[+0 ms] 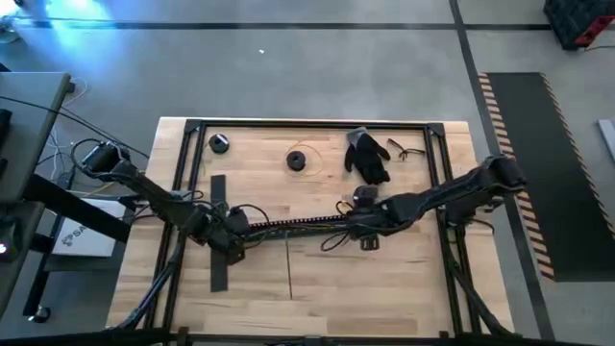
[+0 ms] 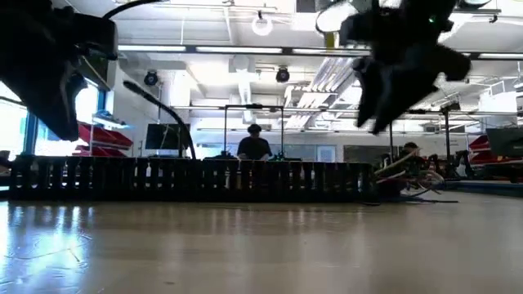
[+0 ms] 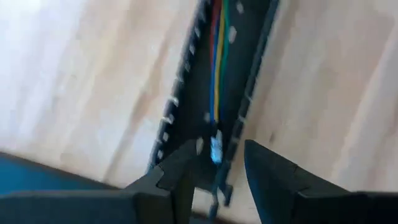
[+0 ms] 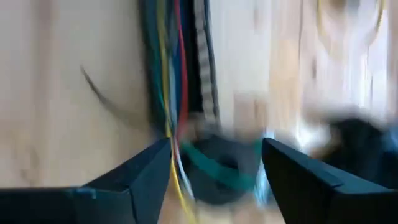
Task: Ziptie cables
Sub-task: Put the black zip tie cable into the black cable duct
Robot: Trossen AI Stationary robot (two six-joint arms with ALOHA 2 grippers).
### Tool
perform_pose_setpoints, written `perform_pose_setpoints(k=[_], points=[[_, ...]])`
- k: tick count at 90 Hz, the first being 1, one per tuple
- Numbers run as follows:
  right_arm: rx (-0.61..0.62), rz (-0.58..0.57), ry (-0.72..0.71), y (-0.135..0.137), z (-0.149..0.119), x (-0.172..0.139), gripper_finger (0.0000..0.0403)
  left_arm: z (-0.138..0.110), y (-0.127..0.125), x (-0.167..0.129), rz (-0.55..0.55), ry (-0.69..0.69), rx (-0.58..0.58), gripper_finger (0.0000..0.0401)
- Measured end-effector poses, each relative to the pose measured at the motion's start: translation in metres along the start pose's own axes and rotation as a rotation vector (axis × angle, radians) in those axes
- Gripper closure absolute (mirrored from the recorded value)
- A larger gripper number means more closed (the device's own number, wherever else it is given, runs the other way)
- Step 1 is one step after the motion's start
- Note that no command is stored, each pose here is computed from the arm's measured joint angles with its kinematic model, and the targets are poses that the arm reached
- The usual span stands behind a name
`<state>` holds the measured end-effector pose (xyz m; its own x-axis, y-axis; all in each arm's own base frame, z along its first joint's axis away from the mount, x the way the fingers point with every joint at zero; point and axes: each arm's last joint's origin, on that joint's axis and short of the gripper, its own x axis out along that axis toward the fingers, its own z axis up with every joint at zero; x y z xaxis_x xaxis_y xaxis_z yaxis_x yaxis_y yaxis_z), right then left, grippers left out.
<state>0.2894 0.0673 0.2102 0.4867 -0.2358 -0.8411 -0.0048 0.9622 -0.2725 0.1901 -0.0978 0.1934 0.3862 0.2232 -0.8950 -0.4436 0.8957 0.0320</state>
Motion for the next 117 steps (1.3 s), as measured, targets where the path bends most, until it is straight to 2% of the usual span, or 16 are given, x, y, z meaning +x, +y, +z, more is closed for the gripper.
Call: perform_pose_setpoints(k=[10,22,30,53,66,77,86,99,107,117], points=[[0.152,0.005,-0.143,-0.020,0.005,0.019,0.0178,0.006,0.006,0.004,0.058,-0.044,-0.061,0.0286],[0.346,-0.021,-0.099,-0.050,-0.008,0.054,0.0221,0.016,0.015,0.009,0.120,-0.070,-0.071,0.0296],[0.419,-0.017,-0.048,-0.062,-0.014,0.068,0.0254,0.022,0.018,0.016,0.124,-0.054,-0.022,0.0307],[0.344,0.155,0.033,-0.047,-0.020,0.070,0.0320,0.029,0.003,0.048,0.020,0.039,0.091,0.0328],[0.285,0.215,0.111,-0.030,-0.026,0.065,0.0331,0.026,-0.018,0.062,-0.099,0.063,0.071,0.0336],[0.241,0.234,0.152,-0.012,-0.030,0.059,0.0332,0.020,-0.037,0.059,-0.152,0.047,0.045,0.0347],[0.234,0.201,0.143,0.001,-0.030,0.050,0.0332,0.018,-0.049,0.041,-0.149,0.009,0.030,0.0358],[0.262,0.056,0.040,0.010,-0.023,0.028,0.0332,0.022,-0.056,0.007,-0.089,-0.051,-0.014,0.0367],[0.305,-0.014,-0.040,0.011,-0.017,0.009,0.0332,0.022,-0.051,-0.008,-0.037,-0.033,-0.135,0.0365],[0.370,-0.025,-0.142,0.015,-0.011,-0.013,0.0332,0.016,-0.040,-0.015,0.000,0.068,-0.313,0.0355]])
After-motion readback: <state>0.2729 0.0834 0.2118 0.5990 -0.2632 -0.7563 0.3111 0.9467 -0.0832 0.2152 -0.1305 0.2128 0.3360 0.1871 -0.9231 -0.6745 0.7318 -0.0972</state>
